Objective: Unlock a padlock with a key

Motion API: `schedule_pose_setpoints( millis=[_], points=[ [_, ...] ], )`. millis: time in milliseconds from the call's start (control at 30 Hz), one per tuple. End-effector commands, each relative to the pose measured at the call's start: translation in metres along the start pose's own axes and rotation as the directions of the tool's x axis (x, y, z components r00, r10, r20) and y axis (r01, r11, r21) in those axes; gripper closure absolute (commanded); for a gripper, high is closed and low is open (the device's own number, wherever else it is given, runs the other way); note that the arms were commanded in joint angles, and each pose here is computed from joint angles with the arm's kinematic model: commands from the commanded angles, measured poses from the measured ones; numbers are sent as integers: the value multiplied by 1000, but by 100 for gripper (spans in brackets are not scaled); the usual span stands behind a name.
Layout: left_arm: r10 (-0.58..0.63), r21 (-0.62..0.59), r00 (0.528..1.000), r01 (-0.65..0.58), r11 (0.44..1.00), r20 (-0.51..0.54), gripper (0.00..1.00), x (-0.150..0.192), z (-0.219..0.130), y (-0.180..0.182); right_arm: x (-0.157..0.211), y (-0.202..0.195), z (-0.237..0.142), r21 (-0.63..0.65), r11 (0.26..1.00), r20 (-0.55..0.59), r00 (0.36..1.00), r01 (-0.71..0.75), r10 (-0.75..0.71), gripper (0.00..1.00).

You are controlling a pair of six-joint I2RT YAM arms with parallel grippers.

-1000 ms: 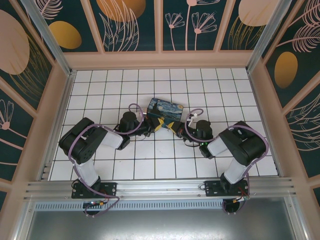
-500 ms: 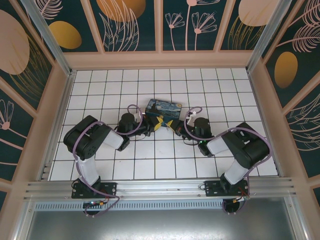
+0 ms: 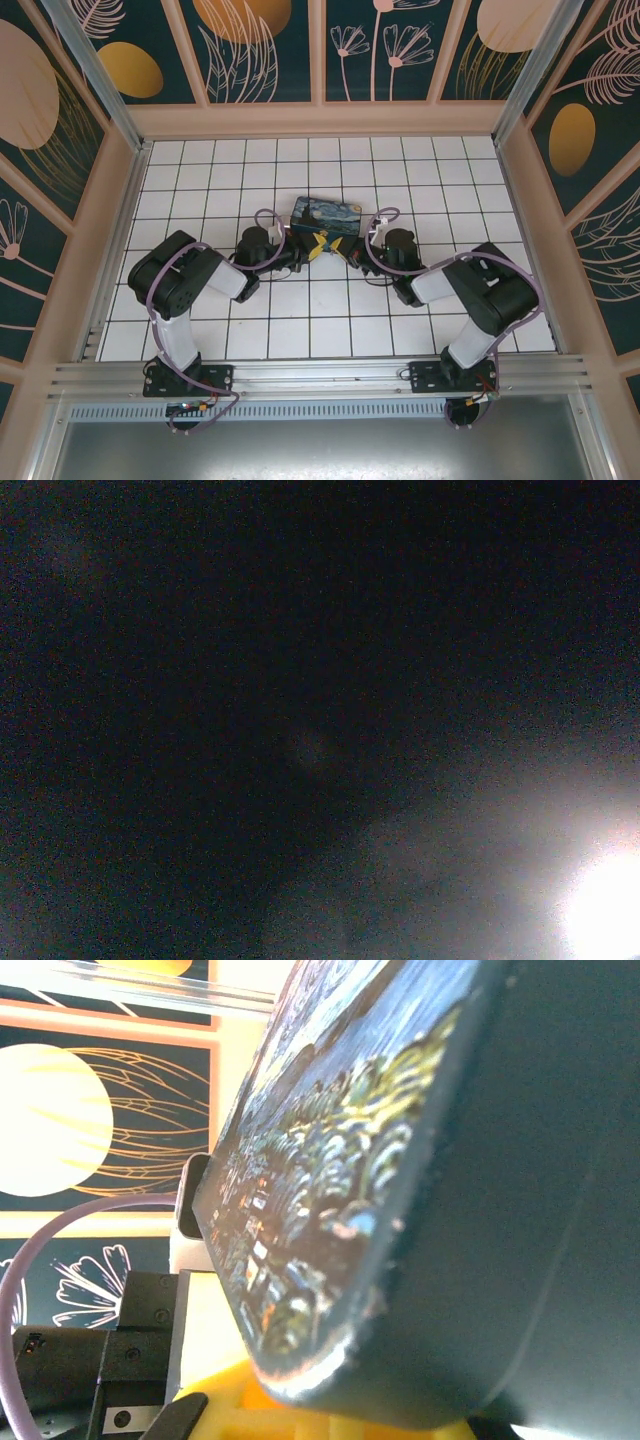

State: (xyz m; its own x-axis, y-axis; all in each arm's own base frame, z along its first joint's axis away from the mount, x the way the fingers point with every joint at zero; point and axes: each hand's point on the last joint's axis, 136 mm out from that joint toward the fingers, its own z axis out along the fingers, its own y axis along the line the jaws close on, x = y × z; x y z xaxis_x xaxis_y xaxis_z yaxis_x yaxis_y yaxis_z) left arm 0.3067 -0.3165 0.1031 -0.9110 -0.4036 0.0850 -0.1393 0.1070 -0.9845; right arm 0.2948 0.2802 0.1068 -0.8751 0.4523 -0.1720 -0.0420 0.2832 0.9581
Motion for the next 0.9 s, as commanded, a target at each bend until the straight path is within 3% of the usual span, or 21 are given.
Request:
schedule_pose_setpoints(
  millis=[0, 133, 233, 500, 700, 867],
  points=[
    [85, 30, 969, -80, 996, -234, 100, 53, 3, -7, -15, 35, 6, -111, 993, 67, 997, 32, -25, 100],
    [77, 25, 974, -73, 997, -213, 100, 49, 6, -6, -9, 55, 14, -242, 969, 15, 999, -42, 47, 100],
    [63, -15, 981, -67, 998, -182, 100, 42, 8, 4, -11, 45, 15, -193, 981, 32, 999, -34, 41, 98],
    [46, -77, 993, -54, 996, -106, 100, 22, 11, 22, -12, 27, -4, -72, 997, 69, 998, -4, 9, 56],
    [50, -93, 995, -58, 994, -88, 100, 13, 13, 25, -1, 5, -12, 33, 999, 35, 999, 16, -17, 41],
    [47, -98, 996, -55, 994, -77, 100, 8, 11, 26, 6, -23, -24, 184, 981, 13, 997, 66, -70, 34]
  ],
)
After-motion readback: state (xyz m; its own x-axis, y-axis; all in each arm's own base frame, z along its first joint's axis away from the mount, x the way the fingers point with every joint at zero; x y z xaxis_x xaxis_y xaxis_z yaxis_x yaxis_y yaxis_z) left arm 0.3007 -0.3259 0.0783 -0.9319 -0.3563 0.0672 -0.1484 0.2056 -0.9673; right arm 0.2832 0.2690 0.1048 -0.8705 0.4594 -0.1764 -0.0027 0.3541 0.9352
